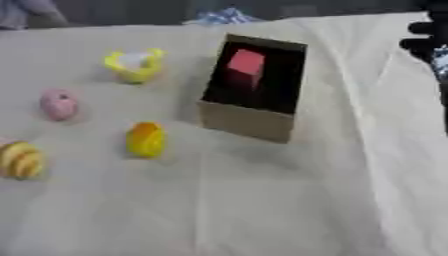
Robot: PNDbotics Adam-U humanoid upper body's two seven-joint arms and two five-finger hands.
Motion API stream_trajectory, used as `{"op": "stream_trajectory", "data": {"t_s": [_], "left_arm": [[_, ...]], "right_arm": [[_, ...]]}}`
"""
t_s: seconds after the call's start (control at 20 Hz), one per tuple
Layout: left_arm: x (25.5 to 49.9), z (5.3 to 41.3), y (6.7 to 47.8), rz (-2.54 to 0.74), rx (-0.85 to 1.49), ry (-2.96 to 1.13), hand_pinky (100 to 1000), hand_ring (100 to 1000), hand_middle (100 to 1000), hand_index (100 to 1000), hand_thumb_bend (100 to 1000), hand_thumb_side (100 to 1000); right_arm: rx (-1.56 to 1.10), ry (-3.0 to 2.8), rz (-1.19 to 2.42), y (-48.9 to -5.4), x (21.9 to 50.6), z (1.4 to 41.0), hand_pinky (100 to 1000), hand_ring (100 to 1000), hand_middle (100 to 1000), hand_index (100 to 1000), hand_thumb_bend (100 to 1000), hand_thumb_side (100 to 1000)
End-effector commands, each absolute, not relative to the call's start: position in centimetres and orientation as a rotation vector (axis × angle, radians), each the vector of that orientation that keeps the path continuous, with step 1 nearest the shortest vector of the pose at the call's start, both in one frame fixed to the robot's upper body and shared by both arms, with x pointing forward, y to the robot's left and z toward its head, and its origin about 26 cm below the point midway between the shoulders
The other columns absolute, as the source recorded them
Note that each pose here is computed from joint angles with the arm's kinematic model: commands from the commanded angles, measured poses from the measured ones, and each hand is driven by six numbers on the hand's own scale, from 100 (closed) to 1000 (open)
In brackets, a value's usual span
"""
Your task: Pick up objects on the table and place them in the box.
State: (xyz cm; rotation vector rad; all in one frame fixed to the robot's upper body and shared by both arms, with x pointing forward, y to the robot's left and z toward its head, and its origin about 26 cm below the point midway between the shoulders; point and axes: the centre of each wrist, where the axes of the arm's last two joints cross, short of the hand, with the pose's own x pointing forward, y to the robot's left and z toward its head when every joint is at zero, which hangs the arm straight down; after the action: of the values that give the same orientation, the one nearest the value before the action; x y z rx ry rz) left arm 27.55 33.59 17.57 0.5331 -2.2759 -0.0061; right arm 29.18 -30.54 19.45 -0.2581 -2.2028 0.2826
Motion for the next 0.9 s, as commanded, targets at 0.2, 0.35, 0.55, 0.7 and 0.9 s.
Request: {"op": "stream_trajectory", "data": {"t_s": [0.2,0.35,0.55,0.7,0.9], "left_arm": [[27.0,20.0,35.0,-0.191,0.623,-2.297,797,662,634,860,390,696],[26.9,20.9,35.6,-0.313,0.665,-2.276,799,662,634,859,388,699],[26.6,22.5,36.5,-0.552,0.754,-2.198,804,672,643,864,389,711],[26.7,23.6,37.2,-0.703,0.825,-2.135,809,686,656,868,397,721],[27.1,24.9,38.1,-0.865,0.902,-2.05,816,707,678,876,408,741]], "right_arm": [[-0.292,-2.228,0.336,-30.8,28.9,20.5,893,774,764,888,100,690],[-0.303,-2.225,0.346,-30.9,28.8,20.6,893,774,764,888,100,692],[-0.319,-2.221,0.363,-31.1,28.8,20.6,893,774,764,889,100,694],[-0.326,-2.217,0.372,-31.2,28.7,20.6,893,774,764,889,100,697],[-0.336,-2.216,0.382,-31.3,28.7,20.7,893,774,764,889,100,699]]}}
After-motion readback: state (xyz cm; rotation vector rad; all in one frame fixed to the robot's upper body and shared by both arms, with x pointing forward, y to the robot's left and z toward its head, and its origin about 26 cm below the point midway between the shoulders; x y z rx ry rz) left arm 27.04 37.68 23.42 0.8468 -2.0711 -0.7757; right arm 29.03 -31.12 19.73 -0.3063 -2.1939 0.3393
